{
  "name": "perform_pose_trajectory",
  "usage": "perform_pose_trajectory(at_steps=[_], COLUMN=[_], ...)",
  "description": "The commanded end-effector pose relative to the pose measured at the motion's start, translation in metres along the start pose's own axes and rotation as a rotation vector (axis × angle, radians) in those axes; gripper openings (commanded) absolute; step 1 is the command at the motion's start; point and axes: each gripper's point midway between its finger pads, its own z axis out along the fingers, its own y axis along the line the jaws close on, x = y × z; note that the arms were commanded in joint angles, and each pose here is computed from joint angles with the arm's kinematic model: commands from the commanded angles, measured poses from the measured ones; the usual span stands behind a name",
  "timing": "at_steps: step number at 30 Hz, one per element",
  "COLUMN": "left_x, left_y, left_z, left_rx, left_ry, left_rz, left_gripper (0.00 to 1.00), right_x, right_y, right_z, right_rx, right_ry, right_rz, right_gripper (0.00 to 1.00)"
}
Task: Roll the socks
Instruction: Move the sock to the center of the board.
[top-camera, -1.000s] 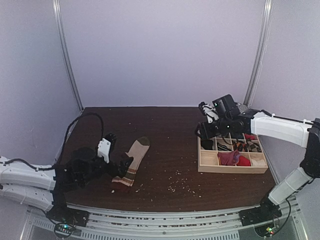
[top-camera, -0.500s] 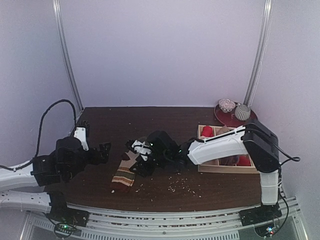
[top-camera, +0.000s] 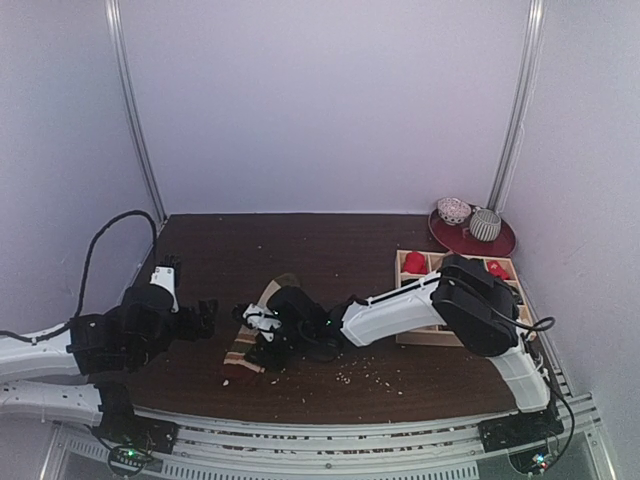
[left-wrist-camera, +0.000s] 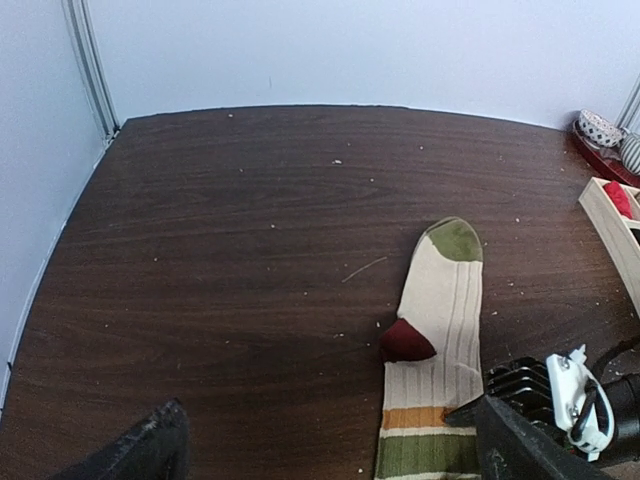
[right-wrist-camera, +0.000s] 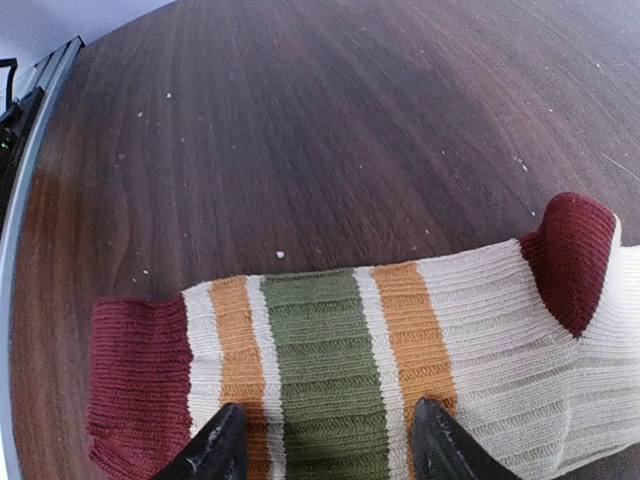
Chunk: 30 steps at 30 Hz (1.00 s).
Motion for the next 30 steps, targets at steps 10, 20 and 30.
perform_pose_trajectory(at_steps=[10,20,30], left_x=[0.017,0.036,0.045], left_y=[-0.030,-0.054,-0.074], left_z=[0.009,0.020,0.035], left_rx=[0.155,0.264,0.302], left_ry=[0.025,0.040,0.052], left_rz=[0.062,0.090,0.147], left_gripper=[0.98,0.98,0.98], right_x=[0.133,0.168,0.035], right_y=[-0.060,-0.043,0.004], right_z=[-0.045,-0.099,-0.160], right_rx=[0.324,0.247,0.126], right_ry=[0.435,0.481,-0.038], right_rz=[0.029,-0.069,-0.221], right_gripper=[0.55,0.51,0.58])
